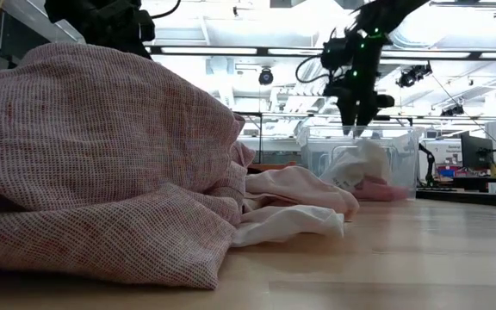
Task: Pick & Place Cloths
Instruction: Put the pink blouse into the blue organizer
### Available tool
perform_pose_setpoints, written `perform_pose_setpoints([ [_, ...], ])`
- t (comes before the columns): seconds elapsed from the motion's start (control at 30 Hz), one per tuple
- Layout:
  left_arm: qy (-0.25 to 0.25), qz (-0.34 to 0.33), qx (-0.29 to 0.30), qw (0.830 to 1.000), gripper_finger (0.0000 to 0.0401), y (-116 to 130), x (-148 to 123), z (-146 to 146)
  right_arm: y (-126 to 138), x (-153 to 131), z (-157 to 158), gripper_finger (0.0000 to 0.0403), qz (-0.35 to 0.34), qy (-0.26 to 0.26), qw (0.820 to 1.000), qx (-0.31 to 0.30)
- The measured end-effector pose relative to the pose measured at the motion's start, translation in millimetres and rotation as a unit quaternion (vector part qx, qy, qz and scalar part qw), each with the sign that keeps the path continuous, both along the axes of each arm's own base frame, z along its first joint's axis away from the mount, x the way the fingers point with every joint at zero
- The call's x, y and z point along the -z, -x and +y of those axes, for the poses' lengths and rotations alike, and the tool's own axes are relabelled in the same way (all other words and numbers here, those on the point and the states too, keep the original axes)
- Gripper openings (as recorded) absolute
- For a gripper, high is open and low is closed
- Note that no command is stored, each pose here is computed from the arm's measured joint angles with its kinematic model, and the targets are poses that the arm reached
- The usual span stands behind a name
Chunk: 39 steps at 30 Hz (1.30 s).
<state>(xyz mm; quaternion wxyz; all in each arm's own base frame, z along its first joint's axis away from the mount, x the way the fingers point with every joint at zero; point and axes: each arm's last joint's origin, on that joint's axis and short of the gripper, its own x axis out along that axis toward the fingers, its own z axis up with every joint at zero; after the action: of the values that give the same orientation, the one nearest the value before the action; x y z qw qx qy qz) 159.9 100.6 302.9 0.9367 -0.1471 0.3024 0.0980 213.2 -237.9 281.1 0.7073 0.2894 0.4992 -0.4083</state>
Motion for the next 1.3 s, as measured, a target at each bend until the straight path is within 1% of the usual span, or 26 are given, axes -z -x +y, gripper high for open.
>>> perform_pose_setpoints([
  [0.1,0.0,0.0,0.0,1.0,0.0309,0,0,0,7,-14,8,0.0207,-0.012,0.008,1.0,0.005],
  [0.23,0.0,0.0,0.0,1.0,0.0309,0,0,0,17,-34,25,0.0212,-0.029,0.025,0.999,0.007],
  [0.4,0.002,0.002,0.0,1.0,0.0309,0,0,0,23,-60,56,0.0212,-0.056,0.051,0.997,-0.02],
  [0.47,0.011,0.015,0.004,1.0,0.0309,2,3,-2,25,-70,70,0.0212,-0.07,0.062,0.995,-0.034],
  [0.53,0.015,0.031,0.023,0.999,0.0309,2,6,-6,27,-79,84,0.0212,-0.082,0.072,0.993,-0.051],
  [0.63,0.017,0.051,0.069,0.996,0.0309,-3,9,-18,30,-90,104,0.0212,-0.089,0.098,0.989,-0.072],
  [0.77,-0.006,0.056,0.141,0.988,0.0309,-15,9,-45,34,-100,127,0.0212,-0.088,0.134,0.983,-0.091],
  [0.87,-0.042,0.064,0.187,0.979,0.0309,-22,9,-69,36,-102,139,0.0212,-0.085,0.156,0.979,-0.097],
  [1.0,-0.083,0.062,0.233,0.967,0.0309,-27,8,-97,39,-95,152,0.0212,-0.083,0.158,0.977,-0.113],
  [1.1,-0.095,0.029,0.271,0.957,0.0309,-30,4,-113,41,-86,159,0.0212,-0.073,0.155,0.977,-0.126],
  [1.2,-0.118,0.008,0.278,0.953,0.0309,-35,1,-125,41,-78,165,0.0212,-0.068,0.146,0.978,-0.129],
  [1.3,-0.141,0.016,0.283,0.949,0.0309,-43,6,-134,40,-72,171,0.0212,-0.067,0.142,0.978,-0.138],
])
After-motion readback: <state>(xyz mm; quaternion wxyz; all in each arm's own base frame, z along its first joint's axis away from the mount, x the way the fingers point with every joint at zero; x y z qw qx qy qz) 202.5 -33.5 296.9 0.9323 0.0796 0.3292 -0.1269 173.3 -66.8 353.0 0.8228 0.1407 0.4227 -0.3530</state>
